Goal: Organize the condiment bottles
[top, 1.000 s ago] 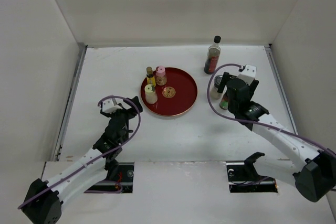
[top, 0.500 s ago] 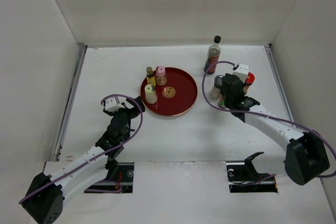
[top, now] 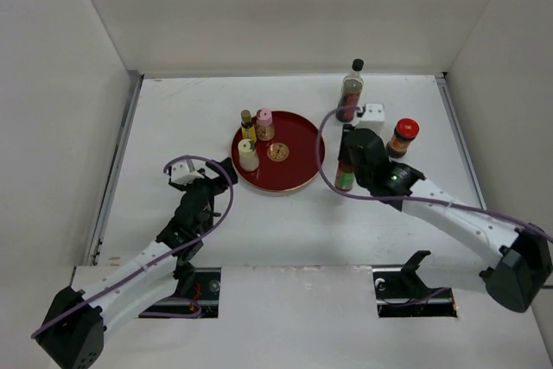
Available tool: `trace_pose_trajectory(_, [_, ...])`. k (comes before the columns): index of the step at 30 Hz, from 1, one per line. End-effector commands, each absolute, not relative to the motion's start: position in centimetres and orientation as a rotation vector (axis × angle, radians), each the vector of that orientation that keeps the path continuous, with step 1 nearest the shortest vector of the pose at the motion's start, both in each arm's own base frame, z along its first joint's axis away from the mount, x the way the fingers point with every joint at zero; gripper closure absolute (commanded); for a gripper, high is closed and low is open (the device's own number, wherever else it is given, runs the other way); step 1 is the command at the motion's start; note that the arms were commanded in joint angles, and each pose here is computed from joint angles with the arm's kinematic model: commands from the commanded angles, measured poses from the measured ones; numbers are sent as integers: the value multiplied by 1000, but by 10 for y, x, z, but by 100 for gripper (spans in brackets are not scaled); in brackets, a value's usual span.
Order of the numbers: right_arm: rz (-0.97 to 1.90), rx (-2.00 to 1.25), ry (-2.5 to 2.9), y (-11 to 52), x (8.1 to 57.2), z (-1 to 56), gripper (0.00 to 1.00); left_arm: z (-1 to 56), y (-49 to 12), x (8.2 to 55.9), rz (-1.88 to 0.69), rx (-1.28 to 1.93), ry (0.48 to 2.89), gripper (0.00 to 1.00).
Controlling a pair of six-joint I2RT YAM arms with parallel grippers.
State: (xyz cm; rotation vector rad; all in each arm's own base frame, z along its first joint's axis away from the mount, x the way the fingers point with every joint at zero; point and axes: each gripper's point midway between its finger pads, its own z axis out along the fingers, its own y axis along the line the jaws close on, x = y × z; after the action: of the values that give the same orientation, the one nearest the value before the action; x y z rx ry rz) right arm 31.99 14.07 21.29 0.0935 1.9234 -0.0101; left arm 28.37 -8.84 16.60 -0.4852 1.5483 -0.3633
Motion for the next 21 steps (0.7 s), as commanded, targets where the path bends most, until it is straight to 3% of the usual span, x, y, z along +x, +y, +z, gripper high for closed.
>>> trace_pose_trajectory(1, [254,117,1742,203,355,289,71,177,-87,283,-409,-510,1495,10])
trace_pose_trajectory(10, [320,-32,1643,296,441,303,71,166,-84,285,-385,-515,1517,10])
trace_pose_trajectory(21, [257,-41,1643,309,513,274,68,165,-84,285,-390,-518,1515,9])
